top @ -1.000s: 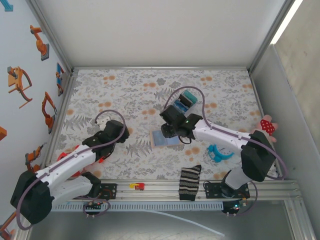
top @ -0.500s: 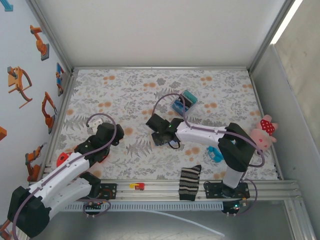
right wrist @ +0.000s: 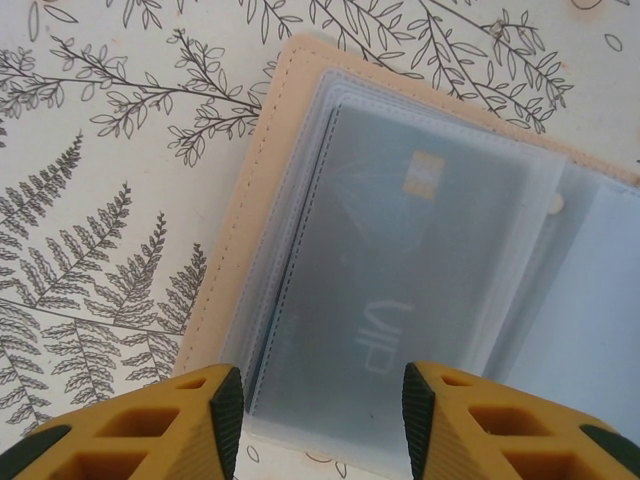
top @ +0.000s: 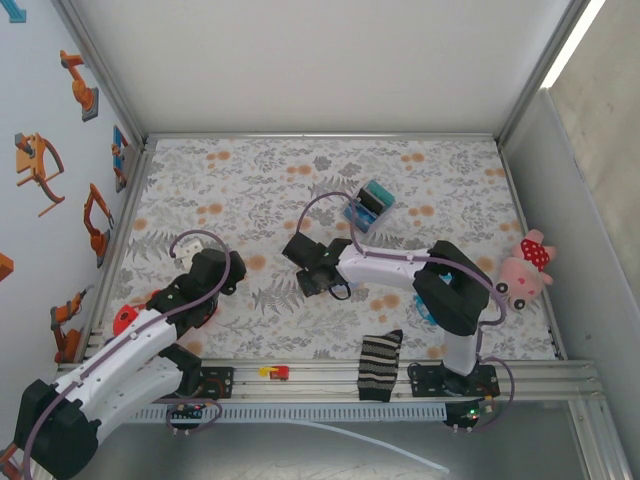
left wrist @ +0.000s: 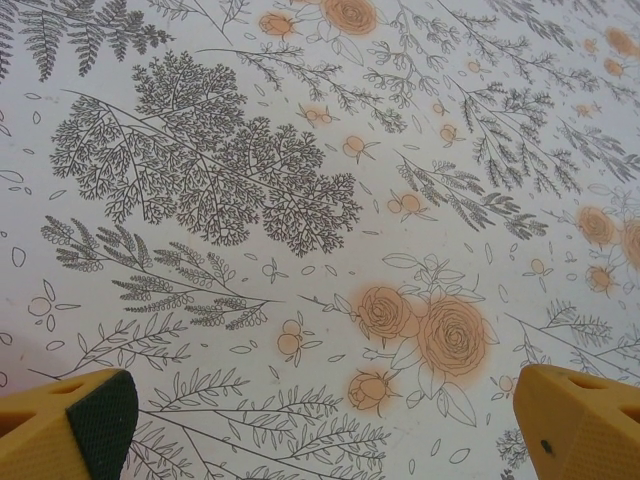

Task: Take the credit cards out of the card holder

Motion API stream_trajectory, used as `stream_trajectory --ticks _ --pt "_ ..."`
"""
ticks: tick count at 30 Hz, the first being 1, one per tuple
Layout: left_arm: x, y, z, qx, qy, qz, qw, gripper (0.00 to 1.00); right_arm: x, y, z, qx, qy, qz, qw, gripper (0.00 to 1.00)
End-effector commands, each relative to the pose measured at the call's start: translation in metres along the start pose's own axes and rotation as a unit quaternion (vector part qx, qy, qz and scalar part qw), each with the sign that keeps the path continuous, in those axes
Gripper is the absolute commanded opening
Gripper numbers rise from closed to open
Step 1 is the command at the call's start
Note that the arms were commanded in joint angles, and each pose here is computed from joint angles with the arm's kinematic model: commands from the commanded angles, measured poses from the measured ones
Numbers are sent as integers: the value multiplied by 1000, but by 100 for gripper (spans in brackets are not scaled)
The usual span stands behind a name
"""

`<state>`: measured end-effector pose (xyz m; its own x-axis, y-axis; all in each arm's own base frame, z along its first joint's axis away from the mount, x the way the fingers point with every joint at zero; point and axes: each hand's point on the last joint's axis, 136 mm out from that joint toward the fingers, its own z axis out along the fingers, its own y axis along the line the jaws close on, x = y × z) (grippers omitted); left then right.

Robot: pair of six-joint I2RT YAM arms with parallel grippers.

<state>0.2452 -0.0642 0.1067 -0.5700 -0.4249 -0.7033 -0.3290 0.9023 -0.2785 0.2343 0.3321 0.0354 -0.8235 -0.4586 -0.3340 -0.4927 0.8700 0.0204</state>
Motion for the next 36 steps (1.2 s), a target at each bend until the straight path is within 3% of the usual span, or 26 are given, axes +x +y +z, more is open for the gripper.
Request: stream_trajectory --ticks 1,12,16,27,36 --pt "2 4 2 -7 4 -6 1000 97 0 -5 3 20 4 5 1000 47" --pt "5 -1 5 -3 15 0 1000 97 11 -10 18 30 26 5 999 46" --pt "5 -3 5 -1 18 6 1000 97 13 -11 19 15 31 15 999 39" --pt "-2 -11 0 11 17 16 1000 97 4 -12 12 -14 14 30 999 7" --pt "-5 -17 -3 27 16 13 999 97 -1 18 3 -104 3 36 994 4"
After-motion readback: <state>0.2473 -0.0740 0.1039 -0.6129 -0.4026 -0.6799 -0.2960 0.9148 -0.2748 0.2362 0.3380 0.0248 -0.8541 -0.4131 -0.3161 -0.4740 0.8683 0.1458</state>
